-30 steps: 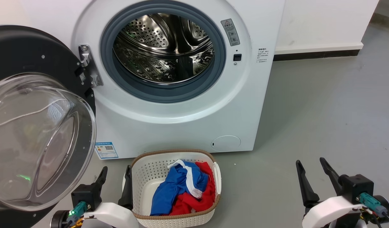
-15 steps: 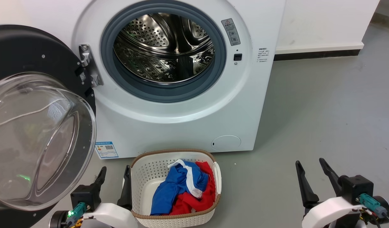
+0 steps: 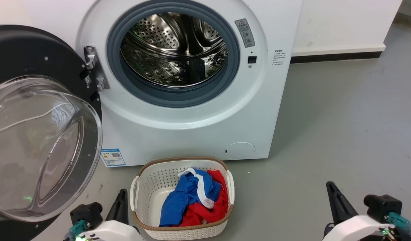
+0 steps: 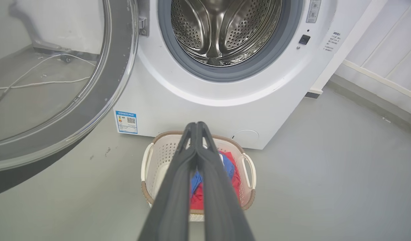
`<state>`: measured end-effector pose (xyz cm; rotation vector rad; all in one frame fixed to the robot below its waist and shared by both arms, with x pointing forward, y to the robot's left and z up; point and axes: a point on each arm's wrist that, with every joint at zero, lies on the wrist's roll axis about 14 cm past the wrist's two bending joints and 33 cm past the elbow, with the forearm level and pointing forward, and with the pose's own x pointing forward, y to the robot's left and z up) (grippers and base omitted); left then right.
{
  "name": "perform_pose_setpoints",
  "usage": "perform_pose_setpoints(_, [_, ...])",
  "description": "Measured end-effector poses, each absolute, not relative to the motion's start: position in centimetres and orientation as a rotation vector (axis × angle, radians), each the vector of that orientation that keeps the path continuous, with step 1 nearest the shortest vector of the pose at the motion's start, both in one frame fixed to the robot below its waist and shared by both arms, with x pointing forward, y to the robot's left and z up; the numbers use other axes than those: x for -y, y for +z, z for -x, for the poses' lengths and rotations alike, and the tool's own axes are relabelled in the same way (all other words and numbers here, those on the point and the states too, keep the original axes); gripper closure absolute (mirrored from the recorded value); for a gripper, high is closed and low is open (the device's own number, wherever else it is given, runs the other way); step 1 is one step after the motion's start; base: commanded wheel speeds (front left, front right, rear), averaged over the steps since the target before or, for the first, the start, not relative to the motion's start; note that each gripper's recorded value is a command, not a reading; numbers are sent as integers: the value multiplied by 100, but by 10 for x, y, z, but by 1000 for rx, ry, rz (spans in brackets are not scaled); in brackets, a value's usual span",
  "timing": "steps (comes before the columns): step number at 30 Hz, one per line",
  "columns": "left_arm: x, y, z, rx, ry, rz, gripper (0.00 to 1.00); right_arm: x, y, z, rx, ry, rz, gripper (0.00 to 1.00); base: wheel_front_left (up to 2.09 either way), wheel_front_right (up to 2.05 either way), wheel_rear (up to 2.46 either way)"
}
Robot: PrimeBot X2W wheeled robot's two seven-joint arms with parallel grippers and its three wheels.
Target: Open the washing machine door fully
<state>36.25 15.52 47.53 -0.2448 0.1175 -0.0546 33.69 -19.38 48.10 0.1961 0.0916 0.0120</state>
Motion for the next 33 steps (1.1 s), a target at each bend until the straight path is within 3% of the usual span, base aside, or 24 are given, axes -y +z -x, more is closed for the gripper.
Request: perform_pose_setpoints(33, [-170,475,-374,-181,21,764,100,201,490,-354,-64,-36,-731,100,0,0,0])
